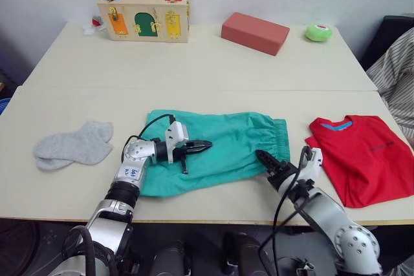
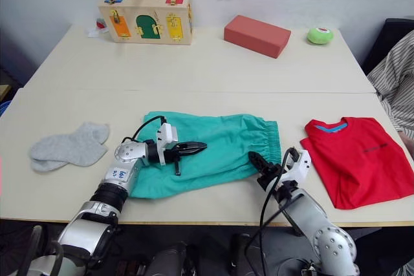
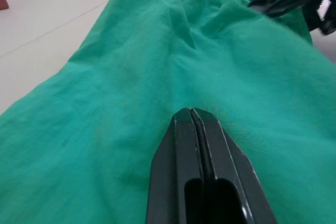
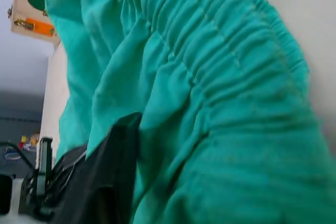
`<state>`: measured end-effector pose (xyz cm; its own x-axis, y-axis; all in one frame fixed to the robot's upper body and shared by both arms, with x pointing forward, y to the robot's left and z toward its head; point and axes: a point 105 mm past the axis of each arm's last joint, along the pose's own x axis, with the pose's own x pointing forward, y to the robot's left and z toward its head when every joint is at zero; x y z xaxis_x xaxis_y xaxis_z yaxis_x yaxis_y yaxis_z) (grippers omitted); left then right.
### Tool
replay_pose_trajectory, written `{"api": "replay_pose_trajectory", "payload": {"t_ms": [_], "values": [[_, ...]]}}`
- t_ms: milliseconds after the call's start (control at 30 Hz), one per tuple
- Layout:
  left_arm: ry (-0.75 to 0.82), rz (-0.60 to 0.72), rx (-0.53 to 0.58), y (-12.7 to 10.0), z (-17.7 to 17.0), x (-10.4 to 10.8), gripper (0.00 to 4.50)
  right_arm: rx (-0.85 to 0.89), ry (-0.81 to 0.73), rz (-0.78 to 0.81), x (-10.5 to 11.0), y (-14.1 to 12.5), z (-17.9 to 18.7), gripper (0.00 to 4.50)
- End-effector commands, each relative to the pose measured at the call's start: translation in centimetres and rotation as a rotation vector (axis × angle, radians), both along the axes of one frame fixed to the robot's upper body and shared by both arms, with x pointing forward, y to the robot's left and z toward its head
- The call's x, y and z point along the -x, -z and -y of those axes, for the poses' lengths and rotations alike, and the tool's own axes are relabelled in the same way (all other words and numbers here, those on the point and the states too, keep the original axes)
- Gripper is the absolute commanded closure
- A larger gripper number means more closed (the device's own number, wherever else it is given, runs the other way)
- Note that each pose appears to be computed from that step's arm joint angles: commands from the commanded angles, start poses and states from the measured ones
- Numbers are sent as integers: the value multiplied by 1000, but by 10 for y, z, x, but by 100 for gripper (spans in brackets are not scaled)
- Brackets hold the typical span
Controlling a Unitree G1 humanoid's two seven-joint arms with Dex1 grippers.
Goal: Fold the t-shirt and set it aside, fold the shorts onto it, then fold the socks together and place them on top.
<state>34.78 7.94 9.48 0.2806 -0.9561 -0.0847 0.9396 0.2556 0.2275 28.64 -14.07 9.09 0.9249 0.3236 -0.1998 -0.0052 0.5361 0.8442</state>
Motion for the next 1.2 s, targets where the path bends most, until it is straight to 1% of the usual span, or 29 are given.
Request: {"api": "replay_pose_trajectory", "payload": {"t_ms": [33,100,133,200,300,400,467,533,567,633,667,700,800,833,900,933,1067,1133,1200], "values": [[-10,-9,-9,5,-5,2,450,45,64,58,-7,0,10,351],[-13,-7,-11,5,-7,2,450,80,113,115,-9,-4,18,422],[-22,-4,-3,3,-8,2,450,87,135,147,-10,-7,22,447],[-35,0,-5,0,-13,4,450,135,200,220,-11,-17,34,447],[-57,28,-56,-9,-24,9,450,281,293,356,-6,-39,58,447],[-128,20,-61,-19,-32,10,450,424,333,463,-1,-57,71,447],[-172,14,-72,-21,-35,9,450,522,301,542,1,-72,69,447],[-214,-9,-60,-20,-36,8,450,645,136,653,0,-88,44,447],[-232,-12,-58,-20,-36,7,450,754,10,715,-1,-94,23,447],[-248,-13,-74,-18,-33,6,450,935,-274,789,-4,-86,-25,447],[-257,-11,-77,-18,-32,5,450,1003,-356,804,-5,-82,-38,447],[-276,-17,-82,-18,-32,4,450,1007,-401,790,-7,-78,-47,447],[-319,-38,-101,-15,-36,2,450,1023,-434,798,-14,-80,-66,447],[-327,-47,-111,-12,-37,2,450,1030,-482,806,-13,-79,-76,447],[-340,-69,-135,-6,-41,4,450,986,-533,785,-12,-76,-92,447],[-347,-73,-141,-3,-44,5,450,972,-565,744,-14,-67,-96,447],[-382,-78,-134,-2,-55,8,450,1023,-617,652,-23,-41,-95,447],[-386,-79,-123,-3,-58,9,450,962,-623,613,-25,-37,-98,447],[-378,-73,-113,-6,-63,13,450,940,-643,622,-27,-40,-107,447]]}}
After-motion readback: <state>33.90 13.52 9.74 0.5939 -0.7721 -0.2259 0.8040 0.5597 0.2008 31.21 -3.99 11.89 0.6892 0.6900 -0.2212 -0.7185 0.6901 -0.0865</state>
